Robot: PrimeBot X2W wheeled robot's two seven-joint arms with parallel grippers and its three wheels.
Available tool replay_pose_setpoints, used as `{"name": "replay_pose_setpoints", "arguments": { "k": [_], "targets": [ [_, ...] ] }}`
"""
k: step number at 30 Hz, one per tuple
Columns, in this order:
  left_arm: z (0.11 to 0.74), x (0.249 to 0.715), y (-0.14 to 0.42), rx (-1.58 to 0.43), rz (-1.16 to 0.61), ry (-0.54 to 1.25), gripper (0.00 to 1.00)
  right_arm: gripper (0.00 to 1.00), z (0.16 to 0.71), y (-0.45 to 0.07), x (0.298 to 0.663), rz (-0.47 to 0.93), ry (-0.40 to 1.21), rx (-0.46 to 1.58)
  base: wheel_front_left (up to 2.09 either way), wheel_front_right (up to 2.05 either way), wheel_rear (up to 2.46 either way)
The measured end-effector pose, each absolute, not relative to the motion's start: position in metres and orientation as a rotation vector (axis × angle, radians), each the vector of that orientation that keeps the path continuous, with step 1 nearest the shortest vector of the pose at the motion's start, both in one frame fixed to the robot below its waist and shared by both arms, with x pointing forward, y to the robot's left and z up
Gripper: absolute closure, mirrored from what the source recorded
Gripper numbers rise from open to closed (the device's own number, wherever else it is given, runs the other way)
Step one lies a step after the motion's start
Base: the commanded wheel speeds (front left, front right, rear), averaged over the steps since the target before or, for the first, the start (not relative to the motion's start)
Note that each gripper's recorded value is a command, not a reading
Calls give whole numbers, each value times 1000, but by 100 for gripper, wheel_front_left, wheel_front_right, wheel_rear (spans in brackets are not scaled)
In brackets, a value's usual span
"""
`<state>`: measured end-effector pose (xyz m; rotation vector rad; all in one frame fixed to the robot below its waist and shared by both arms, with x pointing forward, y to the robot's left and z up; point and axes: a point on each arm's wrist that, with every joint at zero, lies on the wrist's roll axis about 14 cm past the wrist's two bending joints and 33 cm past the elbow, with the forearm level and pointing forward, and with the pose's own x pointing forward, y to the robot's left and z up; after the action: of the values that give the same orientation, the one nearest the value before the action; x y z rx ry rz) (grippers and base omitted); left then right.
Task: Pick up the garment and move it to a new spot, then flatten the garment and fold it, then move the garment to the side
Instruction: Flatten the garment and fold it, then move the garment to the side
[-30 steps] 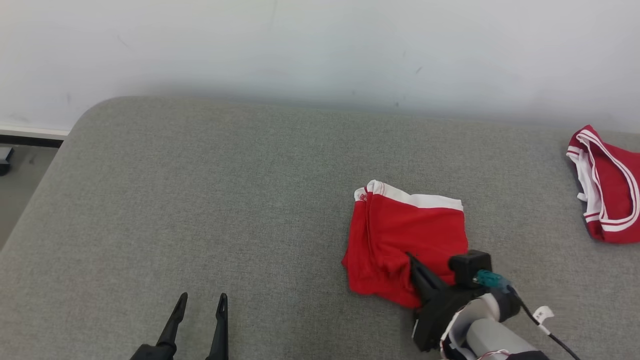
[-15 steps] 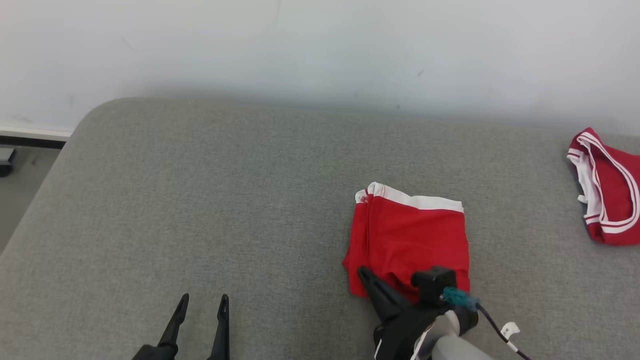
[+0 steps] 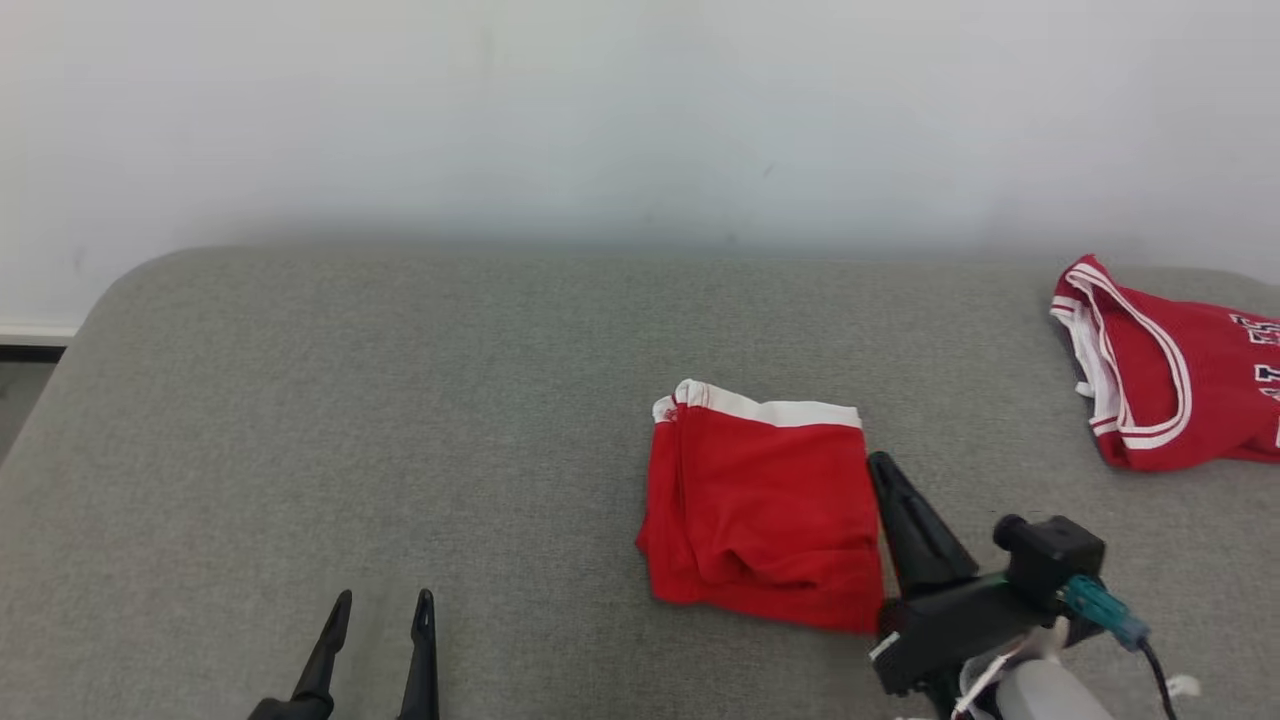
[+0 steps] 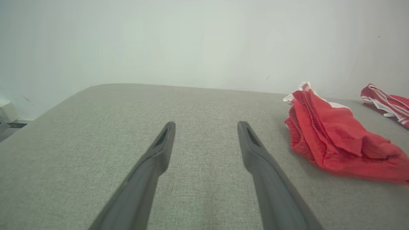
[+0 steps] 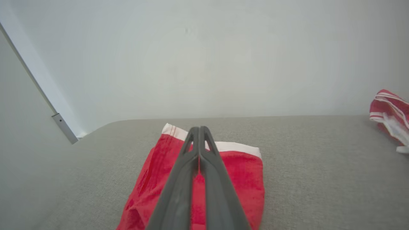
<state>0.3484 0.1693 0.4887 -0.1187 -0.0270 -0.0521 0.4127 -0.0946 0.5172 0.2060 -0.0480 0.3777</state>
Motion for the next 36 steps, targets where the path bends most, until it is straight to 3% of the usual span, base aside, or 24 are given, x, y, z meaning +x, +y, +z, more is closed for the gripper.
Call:
{"name": "replay_pose_setpoints", "arguments": {
  "k": [14, 15, 16, 17, 18, 36],
  "targets": [
    [498, 359, 156, -82, -87, -56, 0, 100, 508, -174, 366, 99, -85, 189, 0, 0, 0],
    [499, 360, 155, -81, -90, -56, 0, 82, 505, -173, 364, 96, -77, 183, 0, 0, 0],
    [499, 360, 155, -81, -90, -56, 0, 52, 505, -173, 364, 96, -77, 183, 0, 0, 0],
    [498, 361, 155, -78, -92, -55, 0, 5, 504, -174, 362, 90, -74, 184, 0, 0, 0],
    [498, 361, 154, -77, -94, -54, 0, 0, 503, -176, 360, 81, -72, 186, 0, 0, 0],
    [489, 355, 152, -17, -108, -27, 0, 0, 485, -172, 350, 80, -17, 122, 0, 0, 0]
  ]
}}
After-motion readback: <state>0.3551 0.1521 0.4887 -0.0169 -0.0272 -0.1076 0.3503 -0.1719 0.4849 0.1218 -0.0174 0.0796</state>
